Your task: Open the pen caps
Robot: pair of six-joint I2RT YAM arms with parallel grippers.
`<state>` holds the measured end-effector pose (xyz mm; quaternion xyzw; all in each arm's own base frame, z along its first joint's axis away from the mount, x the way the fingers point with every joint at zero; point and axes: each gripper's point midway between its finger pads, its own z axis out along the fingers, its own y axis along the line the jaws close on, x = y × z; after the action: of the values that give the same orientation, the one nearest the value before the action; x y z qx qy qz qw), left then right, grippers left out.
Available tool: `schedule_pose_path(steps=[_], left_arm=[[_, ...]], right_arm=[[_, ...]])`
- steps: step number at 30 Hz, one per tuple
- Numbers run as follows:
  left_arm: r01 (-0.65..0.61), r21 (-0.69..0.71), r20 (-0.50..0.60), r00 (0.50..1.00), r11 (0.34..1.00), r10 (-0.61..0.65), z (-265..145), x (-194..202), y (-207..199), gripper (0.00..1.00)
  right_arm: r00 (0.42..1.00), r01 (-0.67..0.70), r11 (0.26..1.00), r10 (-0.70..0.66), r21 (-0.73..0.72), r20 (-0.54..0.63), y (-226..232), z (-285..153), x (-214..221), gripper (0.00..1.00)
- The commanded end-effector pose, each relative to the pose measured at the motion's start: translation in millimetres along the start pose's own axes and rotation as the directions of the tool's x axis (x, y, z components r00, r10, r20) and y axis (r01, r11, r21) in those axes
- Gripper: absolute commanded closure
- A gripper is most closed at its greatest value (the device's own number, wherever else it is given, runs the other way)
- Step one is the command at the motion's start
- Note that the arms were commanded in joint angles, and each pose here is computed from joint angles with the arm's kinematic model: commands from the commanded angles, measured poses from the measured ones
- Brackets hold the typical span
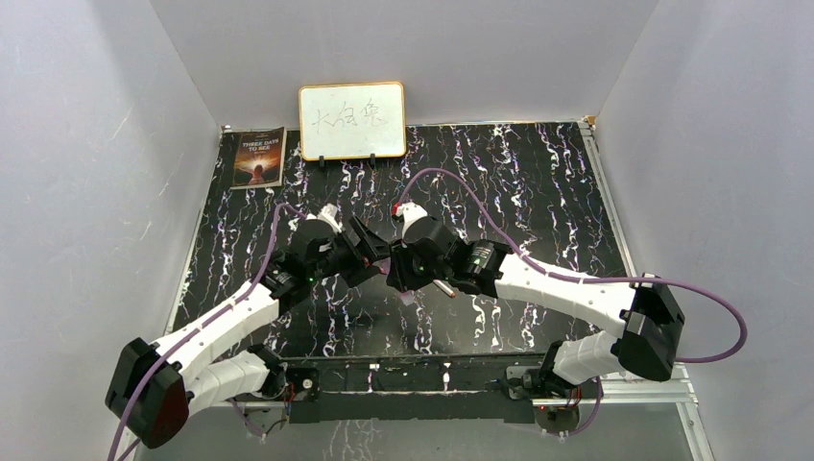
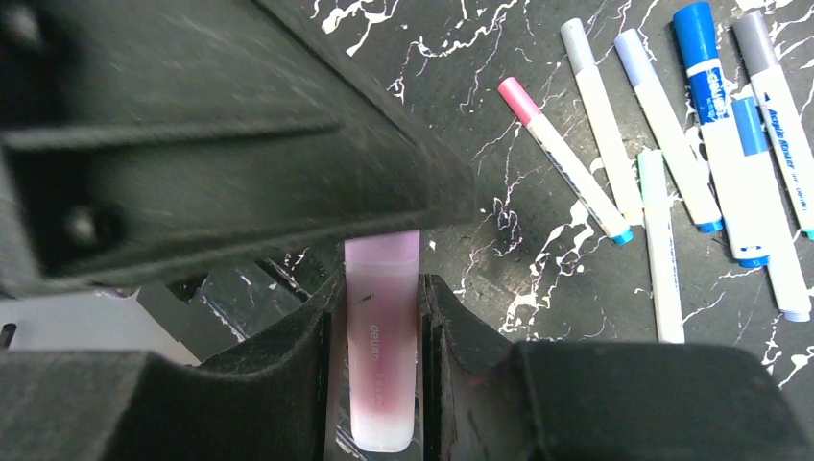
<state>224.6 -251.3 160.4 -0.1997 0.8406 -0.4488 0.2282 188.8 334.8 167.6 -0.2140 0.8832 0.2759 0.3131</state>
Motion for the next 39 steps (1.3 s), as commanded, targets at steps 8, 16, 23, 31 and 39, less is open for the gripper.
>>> schedule_pose_path(steps=[8,16,23,31,39], left_arm=[[-0.04,-0.026,0.001,0.999,0.999,0.04,8.8,8.4,-1.6,0.51],[-0.045,-0.051,0.015,0.999,0.998,0.046,10.8,7.0,5.3,0.88],[-0.041,-0.036,0.017,0.999,0.999,0.042,11.2,8.1,4.4,1.0],[-0.073,0.124,-0.026,0.997,0.99,0.077,11.2,16.9,-21.9,1.0],[-0.165,0.357,-0.064,0.978,0.92,0.2,-5.2,32.7,-56.8,1.0]], right_arm=[[0.997,-0.018,0.996,0.024,-0.087,0.071,20.8,-6.6,-21.6,0.98],[0.999,-0.03,0.995,0.034,-0.093,0.041,16.9,-4.1,-6.9,0.98],[0.999,-0.042,0.994,0.045,-0.102,0.023,14.5,-5.1,3.5,0.7],[0.997,-0.07,0.976,0.076,-0.208,0.023,21.4,-28.4,12.8,0.48],[0.979,-0.147,0.841,0.197,-0.521,0.042,25.5,-67.5,-10.1,0.52]])
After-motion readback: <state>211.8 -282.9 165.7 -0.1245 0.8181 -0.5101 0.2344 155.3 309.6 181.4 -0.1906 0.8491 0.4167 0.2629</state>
